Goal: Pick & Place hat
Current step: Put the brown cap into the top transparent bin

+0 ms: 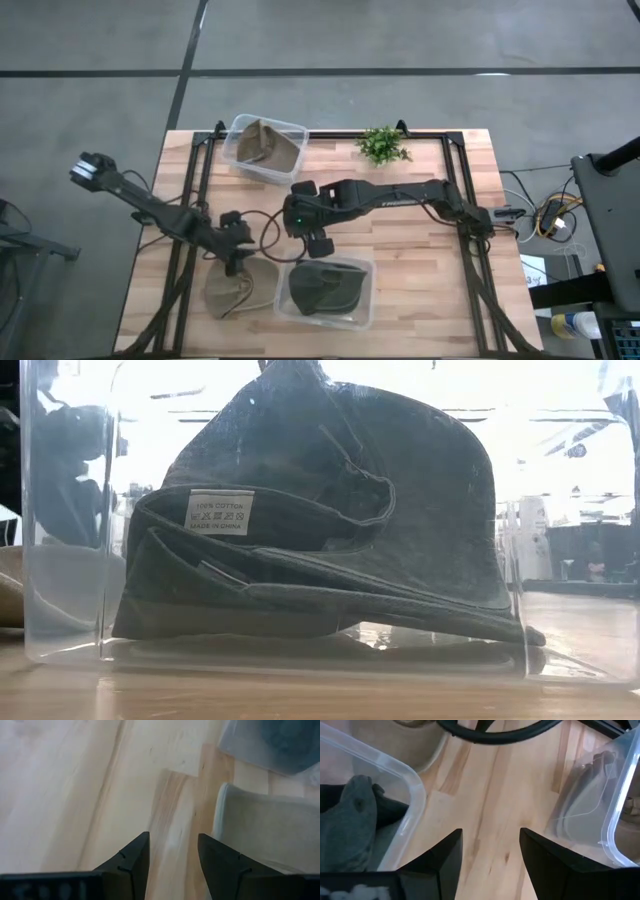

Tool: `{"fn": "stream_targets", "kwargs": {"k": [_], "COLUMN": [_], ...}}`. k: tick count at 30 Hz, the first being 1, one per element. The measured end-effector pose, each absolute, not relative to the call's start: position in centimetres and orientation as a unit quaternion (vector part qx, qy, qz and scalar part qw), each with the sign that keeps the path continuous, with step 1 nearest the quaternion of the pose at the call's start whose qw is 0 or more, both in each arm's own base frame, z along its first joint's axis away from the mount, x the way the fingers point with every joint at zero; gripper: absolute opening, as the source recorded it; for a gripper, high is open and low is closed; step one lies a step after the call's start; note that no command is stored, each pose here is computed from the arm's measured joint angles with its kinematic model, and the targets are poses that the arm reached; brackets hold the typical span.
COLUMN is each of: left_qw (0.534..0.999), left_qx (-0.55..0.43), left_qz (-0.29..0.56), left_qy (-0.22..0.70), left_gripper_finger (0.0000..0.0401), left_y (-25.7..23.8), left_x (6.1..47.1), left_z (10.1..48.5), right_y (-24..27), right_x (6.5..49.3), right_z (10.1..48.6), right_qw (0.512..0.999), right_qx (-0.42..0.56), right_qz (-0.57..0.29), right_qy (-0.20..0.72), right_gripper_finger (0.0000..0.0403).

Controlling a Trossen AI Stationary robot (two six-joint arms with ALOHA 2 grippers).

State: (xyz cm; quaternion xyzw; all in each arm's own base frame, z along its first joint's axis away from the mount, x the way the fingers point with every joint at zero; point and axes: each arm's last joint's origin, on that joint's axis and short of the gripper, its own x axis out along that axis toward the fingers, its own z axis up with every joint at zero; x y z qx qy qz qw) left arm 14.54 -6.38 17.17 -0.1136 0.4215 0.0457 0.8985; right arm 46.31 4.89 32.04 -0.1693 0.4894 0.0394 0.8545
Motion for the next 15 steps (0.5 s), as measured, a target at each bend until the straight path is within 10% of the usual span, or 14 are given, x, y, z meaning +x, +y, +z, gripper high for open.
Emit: {"fn": "stream_targets", "kwargs": {"k": [15], "left_qw": [0.876], "left_qx": [-0.087], "left_qz": [0.030], "left_qy": [0.473], "left_gripper_finger": [0.0158], "left_y": [-7.1], "left_x": [15.9], "left_z": [17.1], "right_y": [4.9], "right_x": [46.3], "right_z": [32.0], "right_qw": [0.857], "right_qx": [-0.158], "right_qz": [0.033], "right_qy": [0.490], "right_gripper_finger": [0.0182]}}
